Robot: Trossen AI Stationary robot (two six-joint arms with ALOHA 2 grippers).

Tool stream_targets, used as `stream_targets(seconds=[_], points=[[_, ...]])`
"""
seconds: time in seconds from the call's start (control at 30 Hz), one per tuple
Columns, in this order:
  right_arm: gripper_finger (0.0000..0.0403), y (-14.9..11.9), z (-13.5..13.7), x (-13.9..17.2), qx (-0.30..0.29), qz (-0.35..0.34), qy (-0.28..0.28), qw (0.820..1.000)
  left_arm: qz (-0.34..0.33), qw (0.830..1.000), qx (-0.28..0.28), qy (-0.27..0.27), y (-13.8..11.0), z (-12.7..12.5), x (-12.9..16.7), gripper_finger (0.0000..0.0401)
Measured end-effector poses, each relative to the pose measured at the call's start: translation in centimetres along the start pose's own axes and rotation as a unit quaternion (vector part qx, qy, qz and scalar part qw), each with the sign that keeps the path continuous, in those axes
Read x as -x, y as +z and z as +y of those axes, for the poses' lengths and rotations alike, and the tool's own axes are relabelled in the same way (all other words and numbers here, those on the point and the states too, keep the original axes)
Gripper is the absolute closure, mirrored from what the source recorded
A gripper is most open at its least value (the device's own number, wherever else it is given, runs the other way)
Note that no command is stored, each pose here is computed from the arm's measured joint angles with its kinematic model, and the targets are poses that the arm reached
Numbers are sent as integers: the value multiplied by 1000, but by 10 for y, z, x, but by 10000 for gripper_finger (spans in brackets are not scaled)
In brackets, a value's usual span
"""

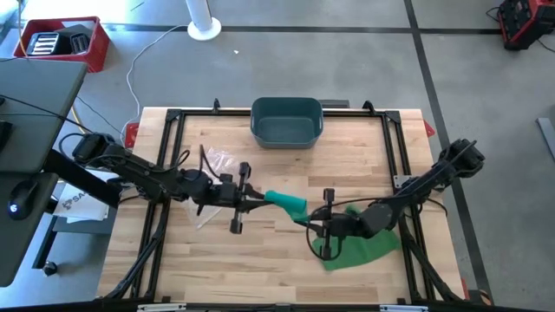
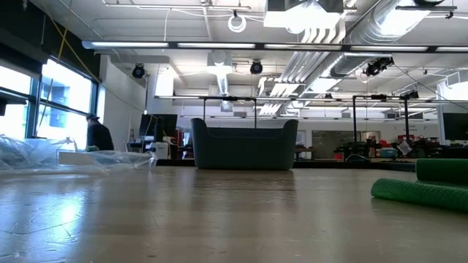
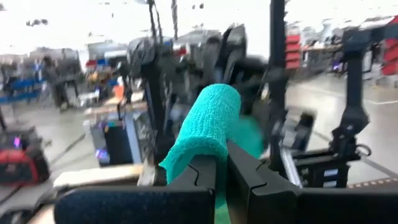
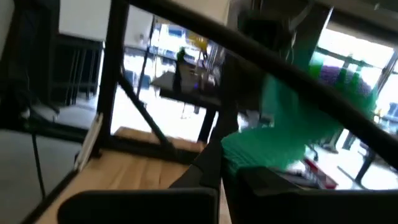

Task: Roll bandage
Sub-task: Roll the blue bandage

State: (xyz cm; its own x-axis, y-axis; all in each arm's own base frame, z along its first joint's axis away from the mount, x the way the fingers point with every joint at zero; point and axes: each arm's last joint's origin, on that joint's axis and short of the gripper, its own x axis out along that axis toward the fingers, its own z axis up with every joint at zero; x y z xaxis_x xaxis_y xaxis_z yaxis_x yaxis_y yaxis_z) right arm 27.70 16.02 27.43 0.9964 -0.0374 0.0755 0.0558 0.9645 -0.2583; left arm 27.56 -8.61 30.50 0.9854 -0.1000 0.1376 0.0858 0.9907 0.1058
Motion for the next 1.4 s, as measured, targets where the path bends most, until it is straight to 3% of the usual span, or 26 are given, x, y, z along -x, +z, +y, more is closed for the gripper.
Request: stream_targets(seconds=[0.2, 0.37, 0.5, 0.63, 0.8, 0.97, 1.23, 1.4], points=[[384, -9, -6, -4, 4, 36, -9, 999, -36, 999, -3, -37, 7, -9, 2, 398], [301, -11, -15, -10, 31, 36, -25, 999, -52, 997, 2, -48, 11, -15, 4, 398], [231, -9, -21, -15, 21, 8, 3, 1000, -62, 997, 1, -50, 13, -16, 5, 398], [205, -8, -22, -22, -8, -9, 7, 1000, -66, 997, 1, -50, 14, -16, 5, 398], [212, -4, -16, -39, 12, -27, -12, 1000, -68, 996, -2, -50, 14, -16, 5, 398], [250, 5, -15, -48, 15, -37, -43, 998, -72, 996, -6, -51, 15, -17, 5, 398], [319, 7, -10, -45, 11, -24, -63, 998, -71, 996, -10, -49, 15, -17, 5, 398], [328, 6, 3, -37, 37, 5, -75, 996, -69, 997, -21, -37, 16, -20, 7, 398]])
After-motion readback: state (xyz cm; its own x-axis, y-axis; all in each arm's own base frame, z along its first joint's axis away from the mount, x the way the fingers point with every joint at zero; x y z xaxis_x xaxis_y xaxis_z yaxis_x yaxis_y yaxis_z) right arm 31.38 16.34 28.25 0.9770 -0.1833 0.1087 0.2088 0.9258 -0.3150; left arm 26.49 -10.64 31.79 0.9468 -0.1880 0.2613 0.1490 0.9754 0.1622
